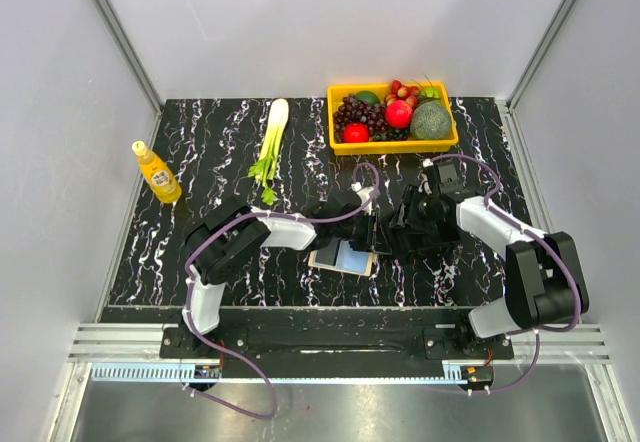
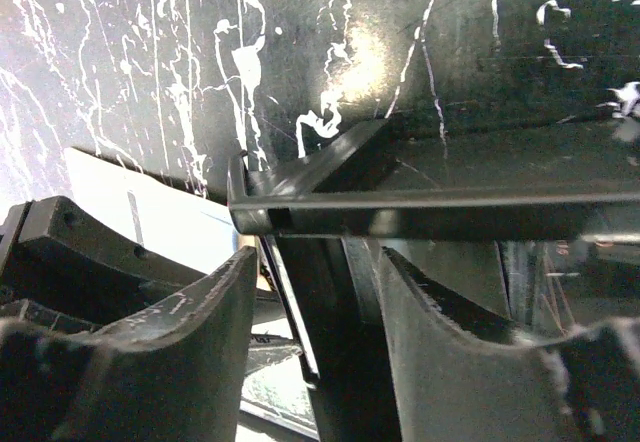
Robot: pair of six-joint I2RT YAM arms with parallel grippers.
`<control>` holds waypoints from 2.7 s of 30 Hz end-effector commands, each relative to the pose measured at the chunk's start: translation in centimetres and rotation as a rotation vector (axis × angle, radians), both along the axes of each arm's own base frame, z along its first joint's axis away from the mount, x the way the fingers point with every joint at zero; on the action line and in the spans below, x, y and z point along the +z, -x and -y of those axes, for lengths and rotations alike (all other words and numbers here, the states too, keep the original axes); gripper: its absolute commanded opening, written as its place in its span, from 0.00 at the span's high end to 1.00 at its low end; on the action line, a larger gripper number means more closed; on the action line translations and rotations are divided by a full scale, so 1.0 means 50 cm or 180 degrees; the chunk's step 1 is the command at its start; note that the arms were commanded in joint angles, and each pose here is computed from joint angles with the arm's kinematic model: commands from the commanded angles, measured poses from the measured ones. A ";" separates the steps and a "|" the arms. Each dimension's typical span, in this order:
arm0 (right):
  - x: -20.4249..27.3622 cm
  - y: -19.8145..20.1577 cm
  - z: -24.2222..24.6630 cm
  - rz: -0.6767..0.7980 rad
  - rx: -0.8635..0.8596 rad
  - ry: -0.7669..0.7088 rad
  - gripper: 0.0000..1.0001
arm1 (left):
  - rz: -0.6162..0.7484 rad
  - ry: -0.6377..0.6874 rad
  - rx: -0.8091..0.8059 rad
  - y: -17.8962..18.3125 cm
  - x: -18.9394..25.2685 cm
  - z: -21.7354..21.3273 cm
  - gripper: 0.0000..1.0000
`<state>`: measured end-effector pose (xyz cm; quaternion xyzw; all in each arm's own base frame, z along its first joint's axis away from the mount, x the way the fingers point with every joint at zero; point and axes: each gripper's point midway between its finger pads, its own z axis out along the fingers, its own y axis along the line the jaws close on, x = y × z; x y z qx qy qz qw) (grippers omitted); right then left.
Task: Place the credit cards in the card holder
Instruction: Pick up the credit card from the storage box.
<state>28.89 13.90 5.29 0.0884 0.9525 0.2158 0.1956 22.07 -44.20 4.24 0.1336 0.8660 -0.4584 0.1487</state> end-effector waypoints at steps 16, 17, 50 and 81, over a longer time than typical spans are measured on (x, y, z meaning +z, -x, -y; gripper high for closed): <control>-0.020 -0.003 0.069 0.0125 -0.0187 0.0404 0.34 | 0.0054 0.0033 0.0120 0.003 0.011 -0.017 0.75; -0.022 -0.002 0.065 0.0130 -0.0177 0.0363 0.33 | 0.0057 0.0036 0.0120 0.003 0.011 -0.017 0.75; 0.043 0.020 -0.019 0.0240 0.0134 -0.0472 0.64 | 0.0021 0.0063 0.0118 -0.004 0.010 -0.018 0.75; 0.070 0.014 0.007 0.0435 0.0115 -0.0145 1.00 | 0.0070 0.0026 0.0250 -0.049 0.020 -0.041 0.75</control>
